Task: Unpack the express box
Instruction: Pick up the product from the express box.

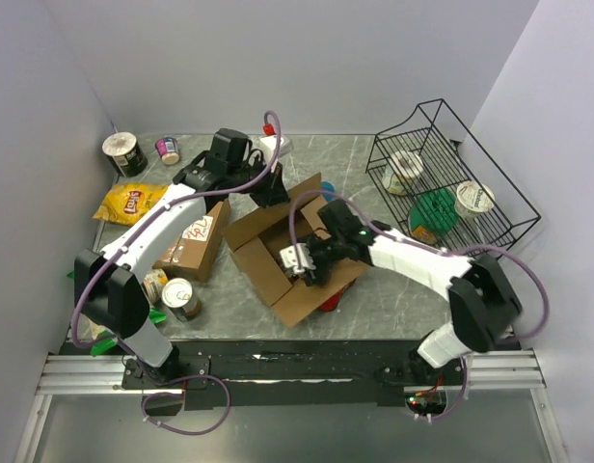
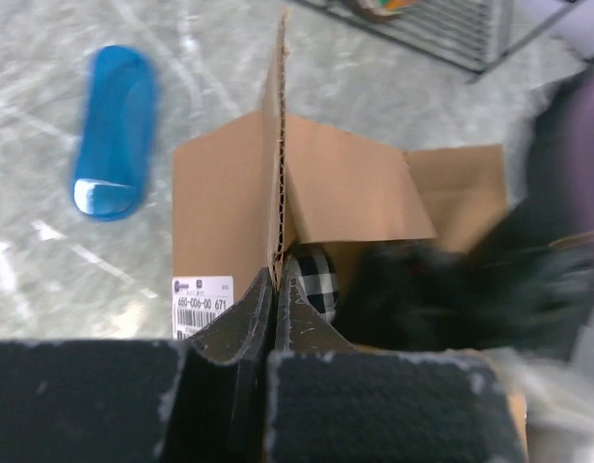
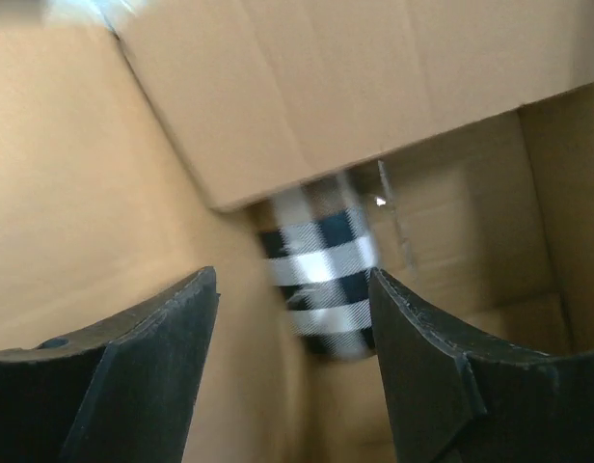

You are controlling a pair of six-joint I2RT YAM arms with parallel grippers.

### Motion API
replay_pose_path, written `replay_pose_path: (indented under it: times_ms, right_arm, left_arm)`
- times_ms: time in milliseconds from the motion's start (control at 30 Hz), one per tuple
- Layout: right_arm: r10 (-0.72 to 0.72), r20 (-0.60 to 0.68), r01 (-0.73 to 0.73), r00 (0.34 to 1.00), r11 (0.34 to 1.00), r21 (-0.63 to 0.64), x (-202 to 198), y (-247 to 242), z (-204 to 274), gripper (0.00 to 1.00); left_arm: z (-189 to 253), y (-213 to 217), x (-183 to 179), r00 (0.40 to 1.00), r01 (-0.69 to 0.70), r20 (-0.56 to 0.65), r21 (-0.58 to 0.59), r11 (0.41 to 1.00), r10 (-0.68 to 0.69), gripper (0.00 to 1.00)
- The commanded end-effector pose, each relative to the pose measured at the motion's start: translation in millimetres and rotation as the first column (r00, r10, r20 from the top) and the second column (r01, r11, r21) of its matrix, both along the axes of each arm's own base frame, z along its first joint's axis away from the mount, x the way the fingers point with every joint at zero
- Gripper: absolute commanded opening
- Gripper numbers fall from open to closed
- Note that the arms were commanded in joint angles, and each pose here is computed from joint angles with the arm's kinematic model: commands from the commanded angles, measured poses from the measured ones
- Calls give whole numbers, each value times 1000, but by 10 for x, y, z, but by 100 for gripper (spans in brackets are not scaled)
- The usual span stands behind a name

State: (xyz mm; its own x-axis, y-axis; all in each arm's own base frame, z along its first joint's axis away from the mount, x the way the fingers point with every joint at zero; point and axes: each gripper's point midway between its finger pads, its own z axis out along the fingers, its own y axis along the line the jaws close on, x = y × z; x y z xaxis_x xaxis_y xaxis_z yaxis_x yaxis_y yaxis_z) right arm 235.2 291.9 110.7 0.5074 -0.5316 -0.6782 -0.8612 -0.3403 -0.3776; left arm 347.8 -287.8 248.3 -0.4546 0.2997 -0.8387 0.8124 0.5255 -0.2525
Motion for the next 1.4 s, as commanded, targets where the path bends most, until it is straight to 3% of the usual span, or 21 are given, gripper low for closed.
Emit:
replay_pose_path:
  times_ms: [0, 133, 200, 267, 433, 533, 633, 667, 733, 900, 1100, 1200, 1300, 1367]
  right_arm:
    - [27, 52, -16, 998, 982, -189, 163, 13, -315, 72]
    - [28, 34, -18, 999, 964, -267, 282, 52, -495, 72]
    - [98, 16, -88, 995, 943, -322, 208, -15, -590, 73]
    - [150, -98, -177, 984, 889, -422, 22, -196, -729, 74]
    - [199, -227, -297, 953, 760, -578, -265, -512, -1100, 73]
    - [189, -200, -273, 961, 739, -615, -255, -529, -1254, 61]
    - [121, -159, -193, 980, 781, -594, -114, -397, -1201, 33]
    - [82, -146, -154, 986, 790, -594, -71, -376, -1178, 15]
    - [24, -92, -70, 995, 837, -543, 102, -269, -983, 0]
    - [-122, -44, 99, 992, 932, -348, 351, -109, -144, 0]
    - [-254, -7, 247, 967, 948, -201, 481, -212, 727, 0]
    - [-381, -14, 379, 924, 922, -83, 641, -334, 1067, 0]
    - [-558, -90, 565, 825, 822, 79, 908, -516, 1373, 0]
    - [-599, -190, 627, 778, 758, 179, 991, -567, 1599, 0]
  left_arm:
    - [294, -119, -219, 996, 87, -2, -130, 988, -88, 1]
    - [345, -113, -179, 997, 80, 26, -127, 989, -78, 1]
    - [362, -105, -145, 997, 67, 35, -122, 990, -63, 1]
    - [391, -87, -90, 998, 41, 42, -121, 992, -36, 1]
    - [505, -113, -22, 998, 37, 53, -147, 988, -29, 1]
    - [510, -141, 3, 998, 41, 50, -154, 987, -34, 1]
    - [489, -145, 34, 999, 34, 48, -151, 988, -27, 1]
    - [469, -141, 50, 999, 27, 46, -145, 989, -21, 1]
    - [378, -114, 88, 999, 12, 46, -117, 993, -7, 1]
    - [136, 1, 206, 997, -38, 67, -34, 999, 40, 1]
    - [42, 34, 316, 995, -69, 70, -7, 998, 69, 1]
    - [-14, 44, 394, 993, -91, 71, 12, 996, 90, 1]
    - [29, 3, 440, 994, -89, 70, -1, 996, 88, 1]
    - [12, 0, 467, 993, -99, 63, 2, 995, 98, 1]
